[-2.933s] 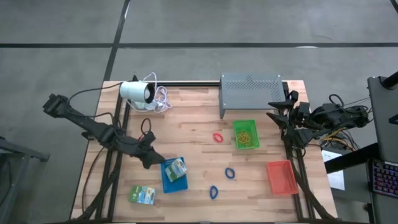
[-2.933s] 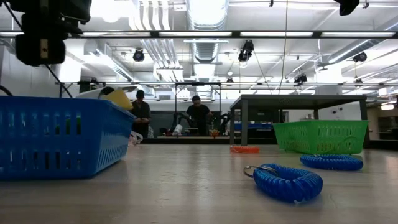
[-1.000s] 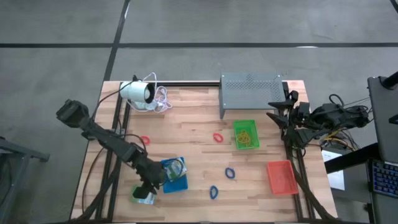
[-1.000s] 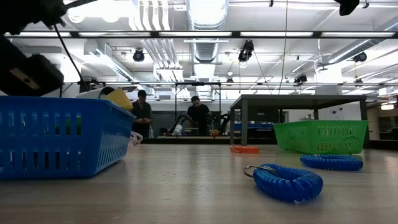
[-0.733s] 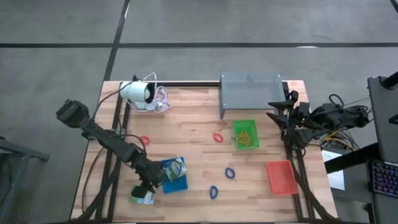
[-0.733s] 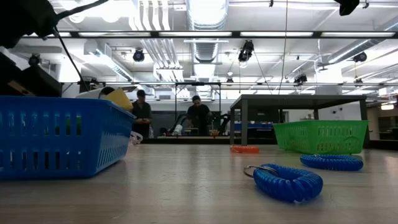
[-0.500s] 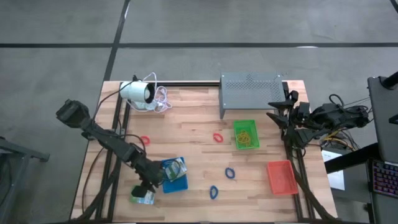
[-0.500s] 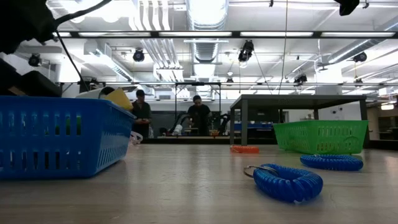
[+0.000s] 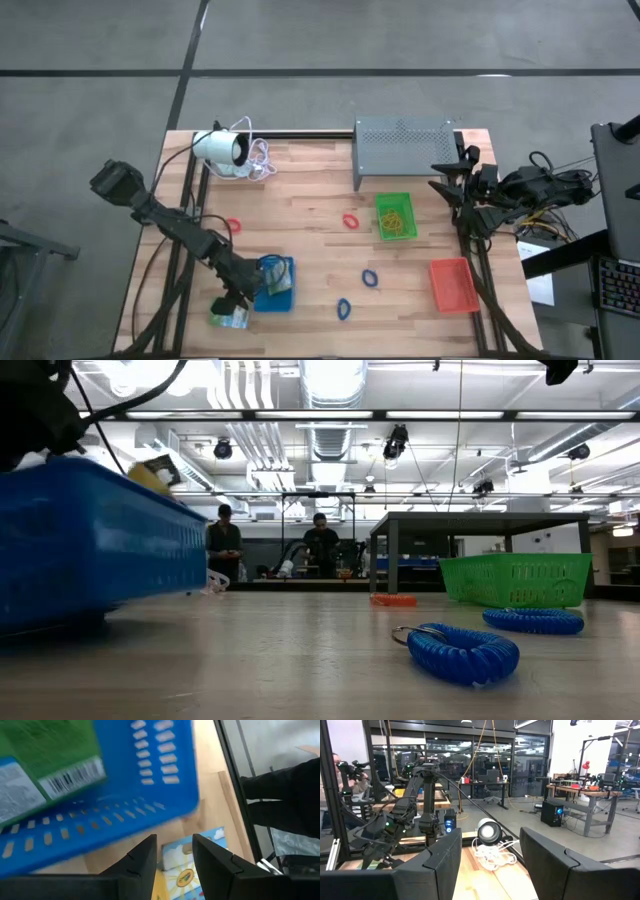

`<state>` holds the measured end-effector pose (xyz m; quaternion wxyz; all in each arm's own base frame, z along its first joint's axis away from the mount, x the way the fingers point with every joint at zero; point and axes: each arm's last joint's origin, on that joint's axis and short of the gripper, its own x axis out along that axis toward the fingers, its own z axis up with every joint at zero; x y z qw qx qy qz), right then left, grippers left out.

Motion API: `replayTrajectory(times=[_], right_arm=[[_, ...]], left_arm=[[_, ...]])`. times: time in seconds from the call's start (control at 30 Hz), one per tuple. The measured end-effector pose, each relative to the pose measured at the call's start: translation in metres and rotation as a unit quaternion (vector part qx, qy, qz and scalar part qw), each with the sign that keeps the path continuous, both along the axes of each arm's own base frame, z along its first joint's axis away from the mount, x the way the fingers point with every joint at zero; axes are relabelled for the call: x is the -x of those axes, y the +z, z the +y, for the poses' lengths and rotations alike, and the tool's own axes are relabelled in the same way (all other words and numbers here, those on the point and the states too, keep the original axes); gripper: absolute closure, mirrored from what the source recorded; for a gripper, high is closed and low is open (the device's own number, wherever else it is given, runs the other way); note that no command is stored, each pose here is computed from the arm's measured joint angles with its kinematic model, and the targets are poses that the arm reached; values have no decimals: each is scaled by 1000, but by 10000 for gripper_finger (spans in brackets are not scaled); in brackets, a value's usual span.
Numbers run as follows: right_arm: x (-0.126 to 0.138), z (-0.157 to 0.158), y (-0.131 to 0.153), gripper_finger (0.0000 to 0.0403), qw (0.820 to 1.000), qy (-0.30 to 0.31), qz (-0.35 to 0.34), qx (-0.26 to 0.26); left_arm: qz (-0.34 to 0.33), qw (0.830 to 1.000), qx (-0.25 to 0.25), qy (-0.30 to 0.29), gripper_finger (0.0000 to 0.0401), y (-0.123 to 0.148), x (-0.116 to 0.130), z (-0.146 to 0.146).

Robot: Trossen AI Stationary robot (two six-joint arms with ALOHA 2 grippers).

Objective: Pick & Place Office Desk Supplies
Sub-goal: Put the crayon box into the blue bin

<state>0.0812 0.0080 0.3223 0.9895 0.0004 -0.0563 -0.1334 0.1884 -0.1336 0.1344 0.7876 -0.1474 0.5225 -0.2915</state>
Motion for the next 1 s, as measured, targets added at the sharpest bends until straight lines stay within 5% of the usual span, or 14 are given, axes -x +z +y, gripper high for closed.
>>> replayTrajectory(times=[1.0], right_arm=[[0, 0, 0, 204, 1000, 0, 0, 0]], left_arm=[[-22, 998, -16, -49, 272, 3, 14, -24]])
